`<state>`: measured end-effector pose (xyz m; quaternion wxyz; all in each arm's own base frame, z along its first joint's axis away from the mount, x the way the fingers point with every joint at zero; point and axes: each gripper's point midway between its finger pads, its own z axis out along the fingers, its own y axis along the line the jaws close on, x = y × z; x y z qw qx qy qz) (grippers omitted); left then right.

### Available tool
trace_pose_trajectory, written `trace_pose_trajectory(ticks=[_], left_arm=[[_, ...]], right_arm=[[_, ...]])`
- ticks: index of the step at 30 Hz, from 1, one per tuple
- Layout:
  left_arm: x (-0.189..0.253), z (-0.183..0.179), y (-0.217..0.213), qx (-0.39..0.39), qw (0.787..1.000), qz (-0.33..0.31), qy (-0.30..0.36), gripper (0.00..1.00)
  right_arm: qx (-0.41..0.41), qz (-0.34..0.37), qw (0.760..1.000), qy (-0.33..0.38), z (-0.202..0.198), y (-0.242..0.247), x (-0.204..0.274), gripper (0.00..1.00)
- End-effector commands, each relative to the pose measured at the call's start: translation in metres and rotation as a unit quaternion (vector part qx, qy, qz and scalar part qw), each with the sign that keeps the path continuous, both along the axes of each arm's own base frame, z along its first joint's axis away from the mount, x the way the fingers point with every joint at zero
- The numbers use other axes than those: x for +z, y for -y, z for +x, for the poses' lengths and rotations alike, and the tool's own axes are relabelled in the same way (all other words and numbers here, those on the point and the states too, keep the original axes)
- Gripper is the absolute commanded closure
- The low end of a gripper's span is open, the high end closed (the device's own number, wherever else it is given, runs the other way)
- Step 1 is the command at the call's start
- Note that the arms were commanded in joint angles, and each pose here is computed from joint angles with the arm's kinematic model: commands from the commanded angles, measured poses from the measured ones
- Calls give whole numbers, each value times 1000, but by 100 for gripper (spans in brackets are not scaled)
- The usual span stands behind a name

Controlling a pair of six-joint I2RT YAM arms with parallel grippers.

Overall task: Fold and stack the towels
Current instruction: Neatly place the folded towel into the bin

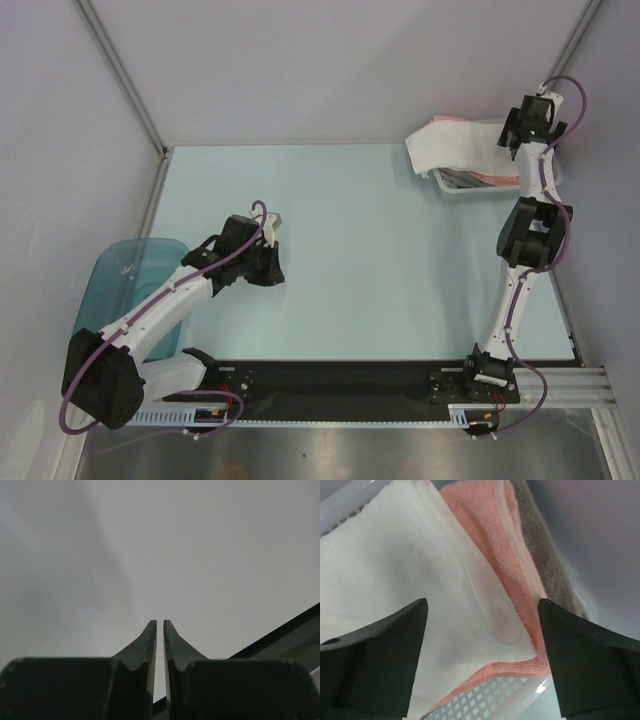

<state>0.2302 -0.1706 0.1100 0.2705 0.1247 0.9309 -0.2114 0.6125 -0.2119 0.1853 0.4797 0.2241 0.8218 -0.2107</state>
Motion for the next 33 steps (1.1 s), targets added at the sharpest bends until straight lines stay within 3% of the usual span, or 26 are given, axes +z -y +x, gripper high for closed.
trace_pose_trajectory(ticks=[1, 11, 15, 17, 18, 19, 25, 26, 33], left_arm=[[13, 8, 7, -16, 1000, -11, 23, 85], [22, 8, 6, -14, 999, -18, 39, 82], [28, 8, 4, -11, 998, -19, 51, 82], [33, 9, 3, -7, 998, -20, 62, 81], [37, 11, 3, -5, 998, -20, 67, 81], [38, 12, 1, -2, 997, -20, 71, 81], [47, 12, 0, 3, 996, -30, 88, 80], [50, 12, -1, 5, 995, -32, 92, 80], [62, 14, -4, 17, 992, -37, 118, 79]], right_arm=[[33, 61, 995, 68, 15, -31, 31, 2], [94, 102, 980, 141, 6, -100, 128, 0], [133, 113, 970, 167, -20, -158, 172, 0], [165, 111, 970, 142, -31, -206, 159, 0], [165, 100, 967, 165, -48, -218, 185, 0], [184, 106, 968, 134, -57, -248, 158, 0], [272, 149, 939, 148, -136, -341, 149, 0], [277, 162, 939, 120, -150, -355, 119, 0], [305, 189, 931, 62, -220, -382, 46, 0]])
